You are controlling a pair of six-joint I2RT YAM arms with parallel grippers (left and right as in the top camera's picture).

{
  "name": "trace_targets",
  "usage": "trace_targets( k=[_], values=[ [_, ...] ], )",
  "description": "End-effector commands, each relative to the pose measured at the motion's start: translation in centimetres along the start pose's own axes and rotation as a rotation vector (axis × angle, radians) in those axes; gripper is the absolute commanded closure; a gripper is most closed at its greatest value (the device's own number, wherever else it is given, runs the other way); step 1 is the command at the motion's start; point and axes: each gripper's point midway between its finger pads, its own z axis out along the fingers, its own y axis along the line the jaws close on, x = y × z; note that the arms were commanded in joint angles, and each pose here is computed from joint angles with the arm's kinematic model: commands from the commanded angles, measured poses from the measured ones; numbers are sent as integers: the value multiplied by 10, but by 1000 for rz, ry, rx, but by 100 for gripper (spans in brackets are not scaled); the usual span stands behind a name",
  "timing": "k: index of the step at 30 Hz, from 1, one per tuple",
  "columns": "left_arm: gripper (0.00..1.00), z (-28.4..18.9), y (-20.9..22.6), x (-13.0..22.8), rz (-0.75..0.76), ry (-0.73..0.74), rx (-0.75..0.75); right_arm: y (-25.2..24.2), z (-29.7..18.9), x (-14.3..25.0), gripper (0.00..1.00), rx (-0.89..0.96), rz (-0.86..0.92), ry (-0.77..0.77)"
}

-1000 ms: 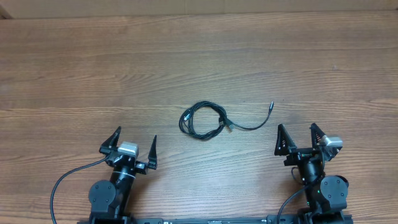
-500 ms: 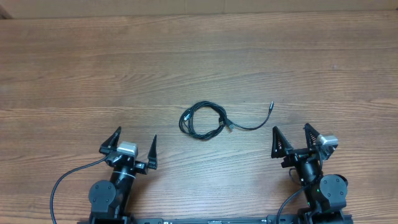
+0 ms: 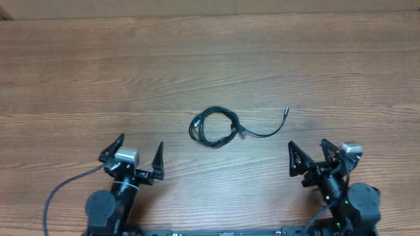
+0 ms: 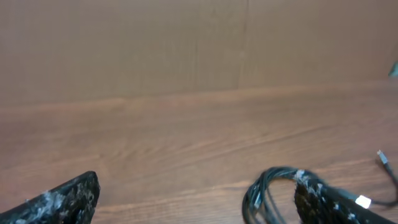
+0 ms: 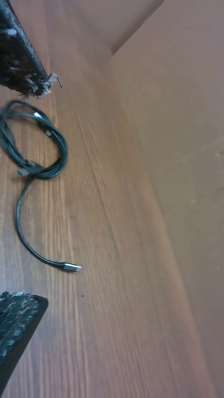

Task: Untangle cables
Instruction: 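Move both grippers toward the coiled black cable bundle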

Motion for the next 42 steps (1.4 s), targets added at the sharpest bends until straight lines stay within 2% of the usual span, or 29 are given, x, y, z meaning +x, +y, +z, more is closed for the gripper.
trace_targets(
  k=[1, 6, 9, 12, 14, 17, 21, 24, 25, 27, 28, 33, 34, 37, 38, 42],
  values=[
    [1, -4, -4, -40, -33, -6, 13, 13, -13, -24, 0, -9, 3, -5],
    [0, 13, -15, -73, -79, 123, 87, 23, -23, -43, 0, 28, 21, 105],
    [0, 31, -29, -91, -133, 309, 174, 29, -28, -54, 0, 71, 40, 215],
    [0, 44, -36, -103, -182, 426, 216, 33, -27, -64, 0, 99, 53, 293],
    [0, 58, -39, -112, -233, 570, 238, 36, -23, -71, 0, 129, 69, 380],
    [0, 71, -47, -114, -280, 705, 268, 37, -19, -75, 0, 168, 85, 474],
    [0, 97, -63, -105, -318, 810, 344, 36, 1, -80, 0, 193, 96, 537],
    [0, 112, -88, -86, -431, 895, 497, 53, 17, -71, 0, 87, 147, 604],
    [14, 116, -91, -80, -449, 914, 517, 56, 20, -70, 0, 71, 154, 614],
    [53, 126, -95, -60, -461, 976, 516, 55, 30, -65, 0, 65, 167, 646],
    [67, 132, -96, -39, -459, 1042, 471, 52, 37, -60, 0, 76, 174, 671],
    [69, 145, -88, 26, -370, 1223, 147, 43, 53, -44, 3, 109, 194, 747],
    [69, 144, -90, 48, -342, 1280, 12, 40, 59, -38, 6, 120, 202, 774],
    [68, 133, -82, 82, -365, 1364, -274, 36, 64, -31, 9, 133, 209, 801],
    [68, 131, -86, 93, -366, 1391, -314, 36, 65, -30, 9, 135, 210, 806],
    [68, 133, -107, 125, -331, 1447, -317, 36, 67, -32, 8, 131, 207, 797]
  ],
)
